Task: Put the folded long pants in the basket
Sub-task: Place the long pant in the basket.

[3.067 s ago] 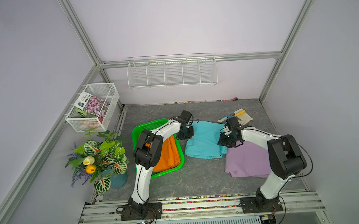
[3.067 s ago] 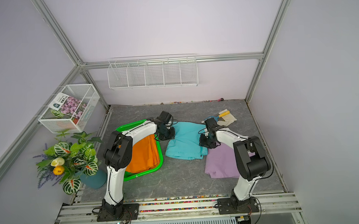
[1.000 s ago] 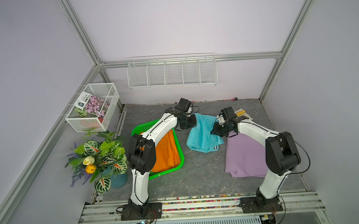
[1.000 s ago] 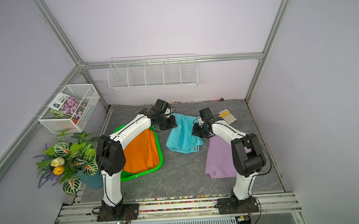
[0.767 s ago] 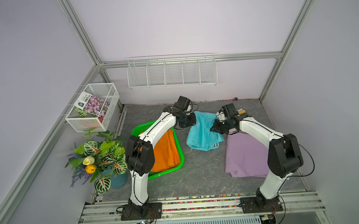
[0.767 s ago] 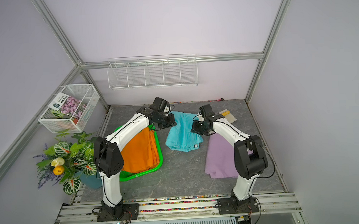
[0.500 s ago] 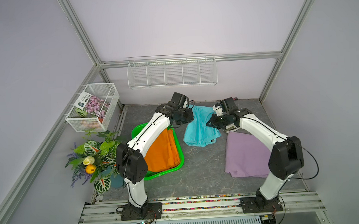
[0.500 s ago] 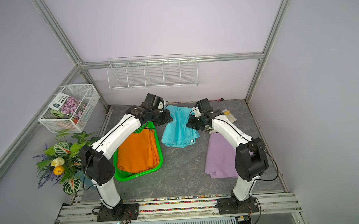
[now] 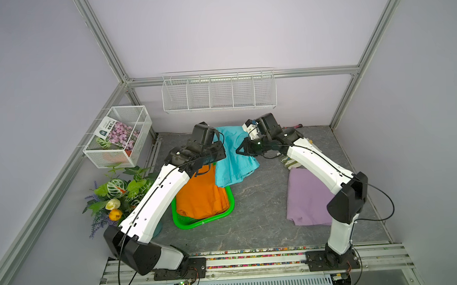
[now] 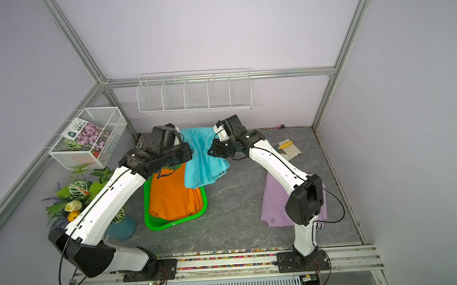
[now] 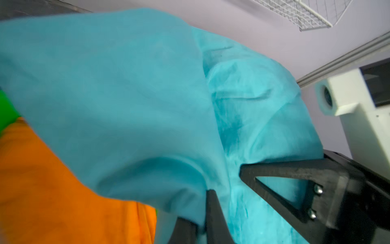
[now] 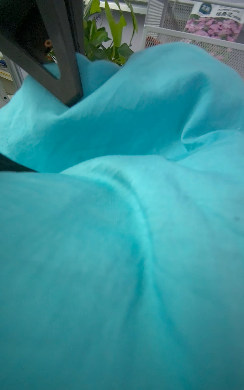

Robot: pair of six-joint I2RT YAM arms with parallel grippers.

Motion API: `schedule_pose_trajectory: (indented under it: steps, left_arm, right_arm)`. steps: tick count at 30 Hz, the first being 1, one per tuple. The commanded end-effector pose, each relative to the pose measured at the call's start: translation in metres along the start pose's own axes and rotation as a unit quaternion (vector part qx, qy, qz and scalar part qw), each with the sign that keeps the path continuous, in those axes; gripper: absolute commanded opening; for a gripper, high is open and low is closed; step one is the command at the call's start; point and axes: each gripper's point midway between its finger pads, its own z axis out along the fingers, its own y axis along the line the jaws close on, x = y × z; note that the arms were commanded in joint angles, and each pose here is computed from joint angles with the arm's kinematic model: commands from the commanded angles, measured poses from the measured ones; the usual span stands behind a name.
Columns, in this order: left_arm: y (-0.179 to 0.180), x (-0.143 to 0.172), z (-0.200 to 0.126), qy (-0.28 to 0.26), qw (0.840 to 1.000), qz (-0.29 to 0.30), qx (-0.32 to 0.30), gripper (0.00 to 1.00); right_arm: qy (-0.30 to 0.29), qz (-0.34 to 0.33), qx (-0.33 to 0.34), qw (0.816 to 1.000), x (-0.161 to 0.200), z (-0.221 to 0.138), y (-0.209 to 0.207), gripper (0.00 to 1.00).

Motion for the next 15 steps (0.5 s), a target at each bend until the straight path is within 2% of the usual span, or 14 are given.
schedule_pose_trajectory:
  steps: [1,5,8,15]
  left_arm:
    - [0.032,-0.003,-0.015,-0.017,0.999,-0.032,-0.02,0.0]
    - [0.065,-0.011,-0.027,-0.036,0.997,-0.063,-0.037,0.0]
    - [0.078,-0.015,-0.033,-0.046,0.995,-0.065,-0.051,0.0]
    - [0.103,0.002,-0.016,-0.029,0.993,-0.067,-0.09,0.0]
  right_arm:
    - [0.007,-0.039,-0.041,0.998,0.004,0.015,0.042,0.0]
    - [0.027,-0.053,-0.055,0.997,0.017,0.036,0.066,0.0]
    - [0.033,-0.058,-0.061,0.996,0.024,0.05,0.077,0.0]
    - [0.066,-0.052,-0.055,0.995,0.046,0.088,0.075,0.0]
